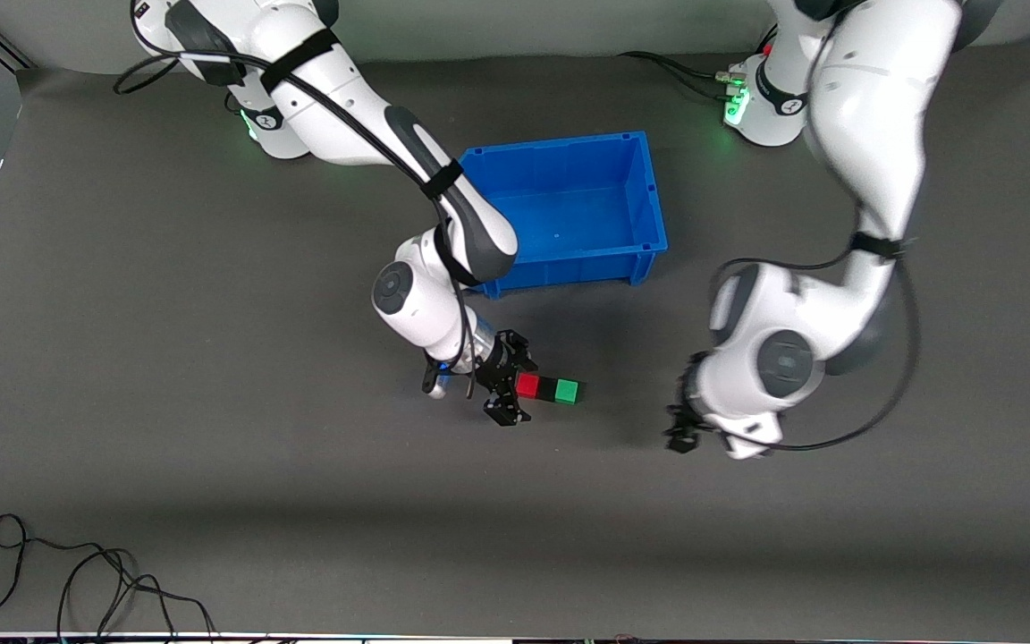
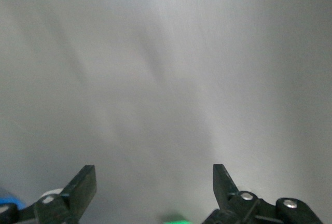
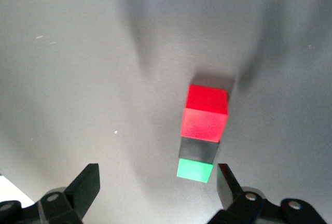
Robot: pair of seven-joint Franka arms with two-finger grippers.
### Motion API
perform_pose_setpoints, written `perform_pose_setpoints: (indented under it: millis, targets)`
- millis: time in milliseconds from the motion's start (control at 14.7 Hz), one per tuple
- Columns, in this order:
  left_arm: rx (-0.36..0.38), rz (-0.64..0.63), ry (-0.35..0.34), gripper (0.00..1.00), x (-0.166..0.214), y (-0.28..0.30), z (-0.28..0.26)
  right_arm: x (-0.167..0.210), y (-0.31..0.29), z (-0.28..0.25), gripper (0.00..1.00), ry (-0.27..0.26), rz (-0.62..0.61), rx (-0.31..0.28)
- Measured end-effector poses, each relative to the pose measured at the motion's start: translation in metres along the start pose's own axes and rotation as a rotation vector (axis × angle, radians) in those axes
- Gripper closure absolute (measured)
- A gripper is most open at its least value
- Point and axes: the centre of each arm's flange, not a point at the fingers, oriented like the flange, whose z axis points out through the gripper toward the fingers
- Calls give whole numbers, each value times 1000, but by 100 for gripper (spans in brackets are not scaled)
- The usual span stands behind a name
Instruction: Attach green and red cubes to black cube
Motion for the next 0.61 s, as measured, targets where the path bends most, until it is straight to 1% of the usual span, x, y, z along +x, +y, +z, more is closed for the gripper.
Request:
perform_pose_setpoints:
  millis: [204, 407, 475, 543, 611]
  targets:
    - [25, 275, -8, 0, 52, -25, -34, 21, -40, -51, 0, 27, -134, -57]
    - [26, 492, -15, 0, 102, -58, -77, 52, -78, -124, 0, 43, -298, -132]
    - [23, 560, -13, 0, 113, -69, -91, 65, -89, -152, 0, 58, -364, -156]
    - [29, 635, -1, 0, 121, -78, -103, 76, -97, -178, 0, 89, -436, -183]
    - [54, 717, 20, 0, 126, -87, -113, 86, -102, -202, 0, 130, -515, -215]
